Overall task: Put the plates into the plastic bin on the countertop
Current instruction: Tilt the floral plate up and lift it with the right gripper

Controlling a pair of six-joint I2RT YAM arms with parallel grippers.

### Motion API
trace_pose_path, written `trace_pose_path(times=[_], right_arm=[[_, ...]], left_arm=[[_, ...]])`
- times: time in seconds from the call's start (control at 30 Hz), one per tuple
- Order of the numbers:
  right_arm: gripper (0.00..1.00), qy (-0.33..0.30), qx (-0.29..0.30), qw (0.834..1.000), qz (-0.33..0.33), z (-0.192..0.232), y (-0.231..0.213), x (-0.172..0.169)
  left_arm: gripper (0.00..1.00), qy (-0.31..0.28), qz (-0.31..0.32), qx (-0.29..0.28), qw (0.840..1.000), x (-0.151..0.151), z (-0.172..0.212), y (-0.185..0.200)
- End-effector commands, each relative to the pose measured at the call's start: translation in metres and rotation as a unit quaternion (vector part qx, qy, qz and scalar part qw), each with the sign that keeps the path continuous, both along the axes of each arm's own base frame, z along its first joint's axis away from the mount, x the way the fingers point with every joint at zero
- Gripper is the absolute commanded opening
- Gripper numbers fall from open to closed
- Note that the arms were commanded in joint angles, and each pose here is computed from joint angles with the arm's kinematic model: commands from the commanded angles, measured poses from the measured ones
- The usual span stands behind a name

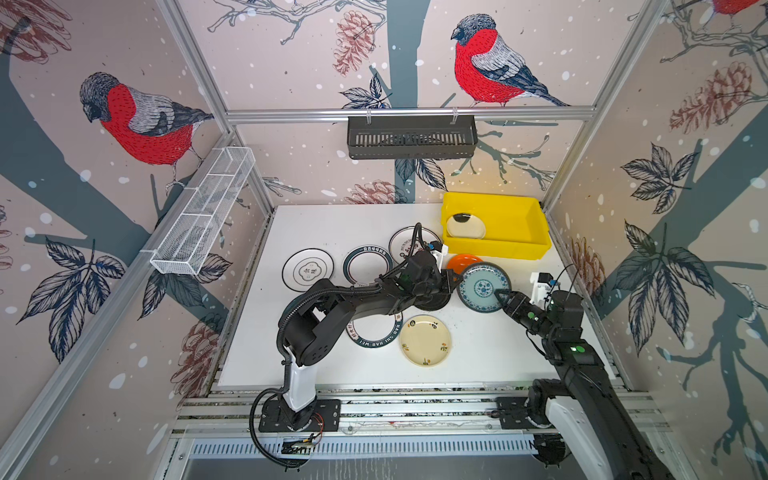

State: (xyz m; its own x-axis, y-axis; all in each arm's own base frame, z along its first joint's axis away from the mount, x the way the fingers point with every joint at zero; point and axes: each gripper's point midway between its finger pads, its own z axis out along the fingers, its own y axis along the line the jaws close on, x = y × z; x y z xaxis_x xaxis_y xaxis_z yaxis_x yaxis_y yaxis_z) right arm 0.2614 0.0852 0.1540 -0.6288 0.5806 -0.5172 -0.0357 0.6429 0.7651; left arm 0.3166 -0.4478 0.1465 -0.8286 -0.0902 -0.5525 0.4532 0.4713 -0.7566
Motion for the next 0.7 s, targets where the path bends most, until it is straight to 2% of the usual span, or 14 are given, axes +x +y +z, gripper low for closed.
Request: trace_pose_path(times=[0.0, 0.1, 0.23, 0.3, 0.33, 0.37, 0.53, 0.67], right_arm=[[0.18, -0.04, 0.006, 0.999, 0.022, 0.022, 0.009, 0.006], [0.07, -0.037, -0.001, 0.999, 0.019, 0.022, 0.009, 0.008], [0.04, -0.028, -0.002, 0.999, 0.018, 0.021, 0.01, 0.011], [0.02, -0.027, 0.0, 0.999, 0.018, 0.023, 0.011, 0.012], [0.02, -0.028, 0.001, 0.999, 0.017, 0.025, 0.011, 0.013], [0.02, -0.029, 0.002, 0.999, 0.014, 0.027, 0.01, 0.015], [0.01, -0.041, -0.01, 0.999, 0.008, 0.053, 0.008, 0.032], [0.01, -0.053, -0.037, 0.998, -0.009, 0.083, 0.001, 0.065]], left_arm=[[0.0, -0.017, -0.011, -0.034, 0.999, -0.002, 0.019, -0.005], [0.0, -0.024, -0.015, -0.048, 0.998, -0.004, 0.024, -0.004], [0.02, -0.026, -0.014, -0.057, 0.998, -0.003, 0.026, -0.001], [0.43, -0.03, -0.011, -0.068, 0.997, -0.003, 0.03, 0.004], [0.84, -0.035, -0.007, -0.075, 0.997, -0.002, 0.034, 0.008], [0.97, -0.045, -0.002, -0.08, 0.996, -0.001, 0.039, 0.012], [0.98, -0.084, 0.013, -0.088, 0.992, 0.009, 0.079, 0.035], [0.98, -0.132, 0.059, -0.031, 0.989, 0.022, 0.1, 0.064]])
